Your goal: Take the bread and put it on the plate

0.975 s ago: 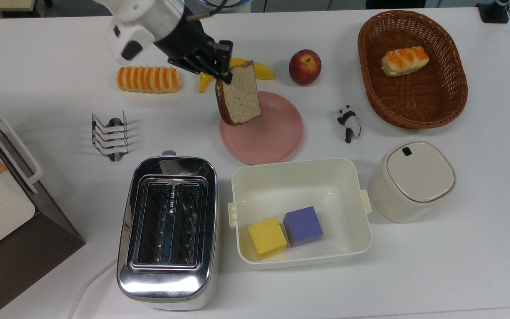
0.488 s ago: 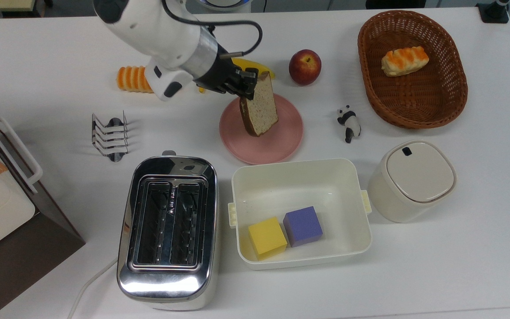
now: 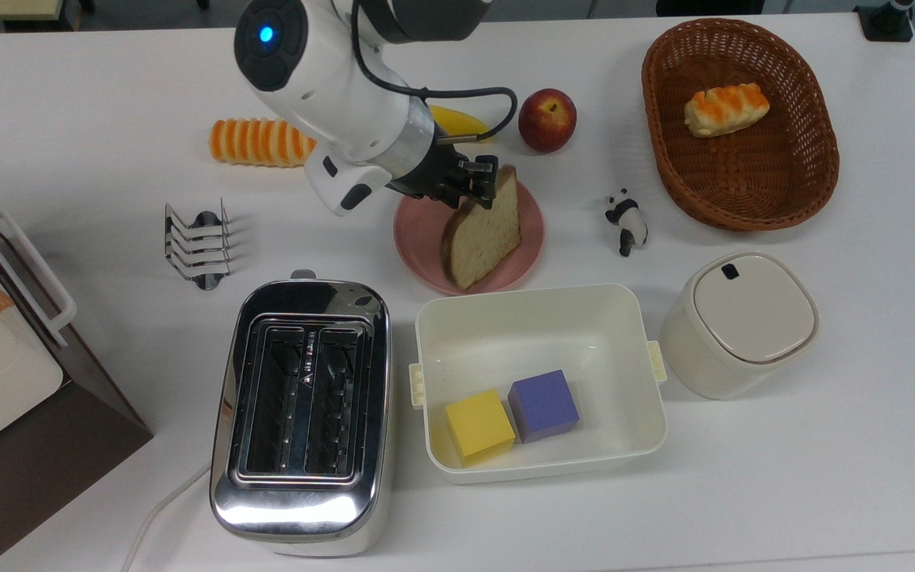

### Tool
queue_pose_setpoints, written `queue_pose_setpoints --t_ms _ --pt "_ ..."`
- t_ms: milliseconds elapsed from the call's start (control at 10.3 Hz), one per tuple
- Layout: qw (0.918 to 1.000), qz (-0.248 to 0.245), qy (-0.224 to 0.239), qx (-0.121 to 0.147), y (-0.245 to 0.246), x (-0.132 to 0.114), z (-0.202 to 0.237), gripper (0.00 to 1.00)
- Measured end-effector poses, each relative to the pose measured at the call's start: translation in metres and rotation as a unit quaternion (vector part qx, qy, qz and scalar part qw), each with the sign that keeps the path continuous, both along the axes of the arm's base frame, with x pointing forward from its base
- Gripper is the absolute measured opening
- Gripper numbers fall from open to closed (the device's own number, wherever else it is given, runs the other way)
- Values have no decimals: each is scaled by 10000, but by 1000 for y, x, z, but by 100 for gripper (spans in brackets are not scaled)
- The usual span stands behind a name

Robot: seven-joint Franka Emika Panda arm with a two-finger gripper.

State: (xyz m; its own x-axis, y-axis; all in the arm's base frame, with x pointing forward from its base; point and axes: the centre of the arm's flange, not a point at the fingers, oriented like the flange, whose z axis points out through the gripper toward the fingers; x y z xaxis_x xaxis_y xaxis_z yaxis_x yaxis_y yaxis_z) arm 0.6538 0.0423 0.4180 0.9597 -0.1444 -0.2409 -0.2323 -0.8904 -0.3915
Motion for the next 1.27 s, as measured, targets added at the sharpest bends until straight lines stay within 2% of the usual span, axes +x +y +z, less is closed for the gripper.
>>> queue_pose_setpoints --t_ms 195,293,390,488,585,780,878,1073,1268 --pt "9984 304 -80 -470 6 0 14 73" --pt "9966 441 -124 -689 5 -3 28 92" --pt "9946 510 -235 -871 0 -7 47 100" --pt "9927 571 -282 -1022 -4 -13 62 100" --pt "9885 666 -358 -1309 -10 -19 79 100" --pt "9770 835 -584 -1875 -16 -29 111 100" --pt "9721 840 -735 -2061 -21 -39 133 100" --pt "9685 844 -811 -2198 -29 -56 157 100" --pt "9689 801 -868 -2177 -34 -68 171 100"
